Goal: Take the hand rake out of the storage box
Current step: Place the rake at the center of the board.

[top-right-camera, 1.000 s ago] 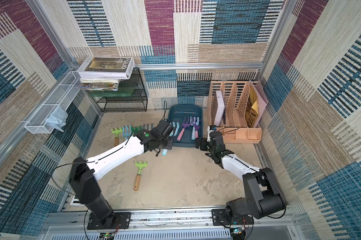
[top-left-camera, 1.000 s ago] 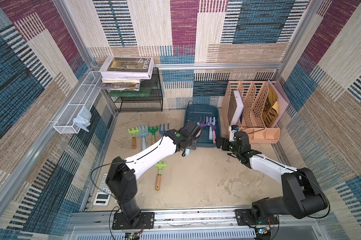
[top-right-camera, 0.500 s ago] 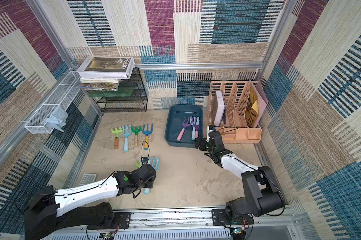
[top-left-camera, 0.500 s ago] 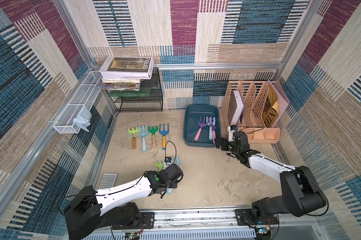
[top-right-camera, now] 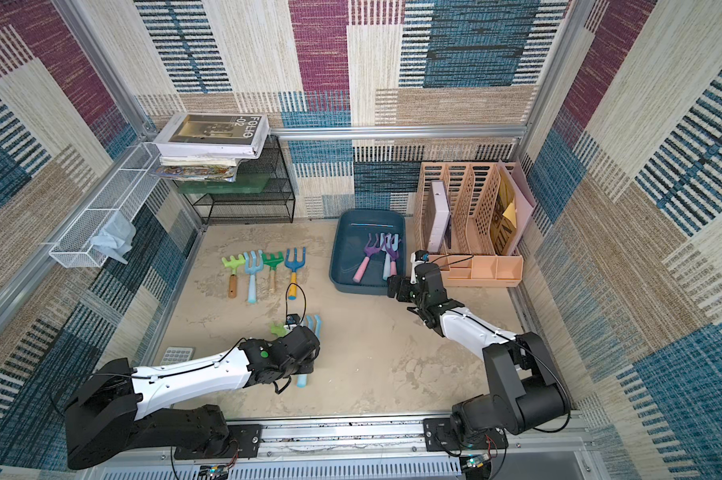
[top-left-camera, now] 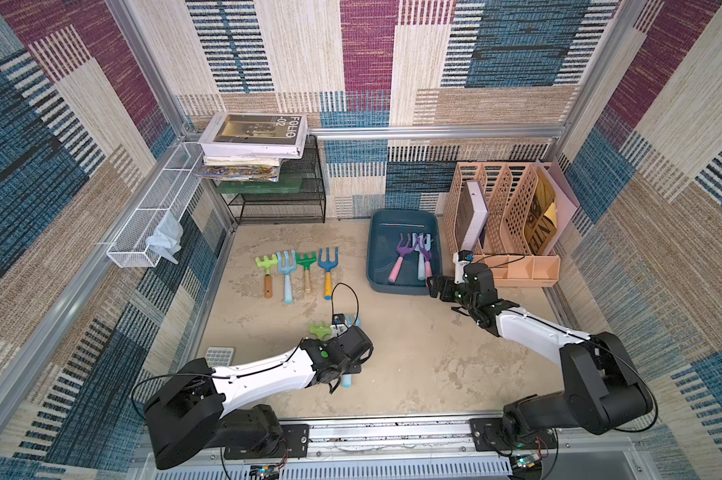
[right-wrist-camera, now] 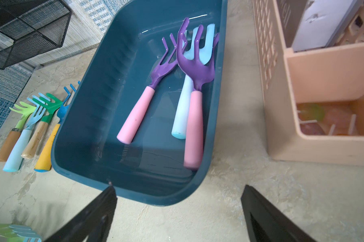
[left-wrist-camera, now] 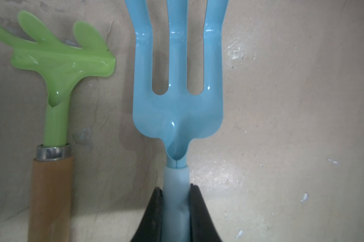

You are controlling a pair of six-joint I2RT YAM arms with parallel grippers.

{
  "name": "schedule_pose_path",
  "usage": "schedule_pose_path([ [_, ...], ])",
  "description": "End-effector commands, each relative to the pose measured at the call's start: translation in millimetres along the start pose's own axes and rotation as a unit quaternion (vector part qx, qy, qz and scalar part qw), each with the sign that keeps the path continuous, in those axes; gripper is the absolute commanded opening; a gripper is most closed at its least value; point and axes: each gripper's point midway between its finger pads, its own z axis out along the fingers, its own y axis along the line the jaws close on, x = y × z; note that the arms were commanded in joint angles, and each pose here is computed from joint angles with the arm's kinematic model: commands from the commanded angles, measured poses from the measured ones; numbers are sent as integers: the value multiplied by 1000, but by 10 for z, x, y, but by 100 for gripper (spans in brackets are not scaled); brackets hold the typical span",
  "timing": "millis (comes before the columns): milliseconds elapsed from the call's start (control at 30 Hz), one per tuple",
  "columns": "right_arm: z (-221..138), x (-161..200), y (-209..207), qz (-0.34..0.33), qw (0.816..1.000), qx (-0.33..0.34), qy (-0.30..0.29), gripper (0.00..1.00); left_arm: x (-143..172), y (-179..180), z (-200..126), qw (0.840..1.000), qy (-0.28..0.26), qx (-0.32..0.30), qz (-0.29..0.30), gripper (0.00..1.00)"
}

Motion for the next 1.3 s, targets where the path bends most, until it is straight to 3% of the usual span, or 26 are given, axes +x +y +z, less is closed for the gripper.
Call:
schedule_pose_path([
  [0, -5, -37, -11, -3, 1000, 6, -5, 95, 28, 63, 42, 1000, 7, -25, -7, 4],
  [167, 2, -21, 12, -4, 1000, 3, -4, 96, 39, 78, 92, 999, 12, -39, -4, 11],
  [533, 11, -23, 27, -6, 1000, 3, -3, 95, -116, 178, -157, 998, -18, -57, 4, 50],
  [633, 16, -22, 19, -6, 1000, 4, -2, 96, -316, 118, -349, 998, -50, -48, 14, 54],
  [733, 5, -38, 14, -4, 1000, 2, -6, 96, -717, -117, -575, 994, -96, -28, 46, 60],
  [933, -63, -130, -32, 4, 1000, 11, -16, 96, -1734, -901, -712, 983, -149, 2, 111, 62],
  [1067, -189, -208, -30, 17, 999, 9, -41, 96, -2204, -1390, -316, 982, -123, 67, 124, 52],
  [1267, -316, -276, -108, 25, 997, 22, -68, 96, -2587, -1831, 526, 980, -50, 51, 186, 41],
])
